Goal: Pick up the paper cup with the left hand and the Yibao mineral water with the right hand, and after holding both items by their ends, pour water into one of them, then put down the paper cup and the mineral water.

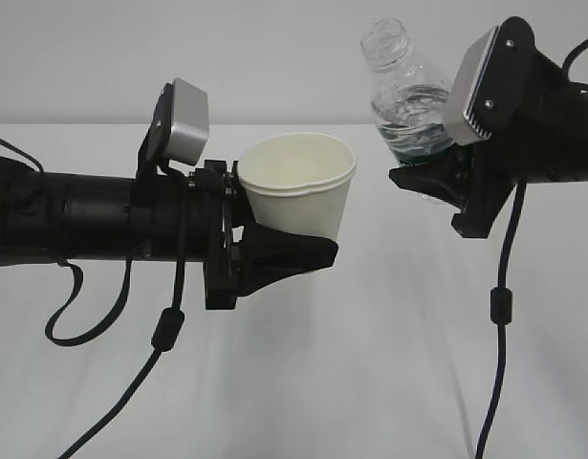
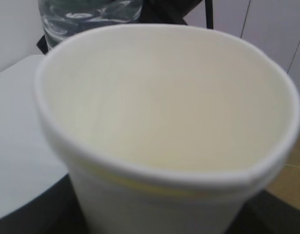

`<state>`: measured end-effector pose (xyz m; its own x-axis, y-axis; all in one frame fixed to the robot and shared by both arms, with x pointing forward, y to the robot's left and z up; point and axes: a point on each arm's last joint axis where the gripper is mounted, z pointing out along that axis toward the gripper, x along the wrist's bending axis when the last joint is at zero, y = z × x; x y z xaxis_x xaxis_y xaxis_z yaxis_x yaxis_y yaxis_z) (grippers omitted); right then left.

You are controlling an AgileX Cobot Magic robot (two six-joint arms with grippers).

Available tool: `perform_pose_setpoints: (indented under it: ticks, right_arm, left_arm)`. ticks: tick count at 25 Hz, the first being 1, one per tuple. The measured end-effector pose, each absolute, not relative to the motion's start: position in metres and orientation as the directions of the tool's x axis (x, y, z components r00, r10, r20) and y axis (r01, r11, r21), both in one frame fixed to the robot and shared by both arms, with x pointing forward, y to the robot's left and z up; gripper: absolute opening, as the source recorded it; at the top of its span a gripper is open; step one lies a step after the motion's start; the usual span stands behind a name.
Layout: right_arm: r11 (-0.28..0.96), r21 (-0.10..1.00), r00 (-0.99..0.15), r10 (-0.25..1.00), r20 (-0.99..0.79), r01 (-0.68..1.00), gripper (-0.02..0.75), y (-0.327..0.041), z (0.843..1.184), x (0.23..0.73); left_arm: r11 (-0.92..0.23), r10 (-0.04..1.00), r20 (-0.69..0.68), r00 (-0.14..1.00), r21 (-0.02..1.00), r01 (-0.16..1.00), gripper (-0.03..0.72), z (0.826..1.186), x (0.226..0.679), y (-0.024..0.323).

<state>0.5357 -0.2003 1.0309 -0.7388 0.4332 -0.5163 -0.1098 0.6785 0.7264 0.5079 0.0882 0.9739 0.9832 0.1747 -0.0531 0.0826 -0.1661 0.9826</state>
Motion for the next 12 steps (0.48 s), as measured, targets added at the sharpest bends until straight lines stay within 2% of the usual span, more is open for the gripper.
perform_pose_setpoints:
  ticks: [12]
  right_arm:
    - [0.714, 0.684, -0.736, 0.38, -0.56, -0.152, 0.417, -0.2008, 1.0297, 0.5352]
  left_arm:
    - [-0.166, 0.172, -0.053, 0.984, 0.983, 0.082, 0.469, 0.9739, 0.5077, 0.0882]
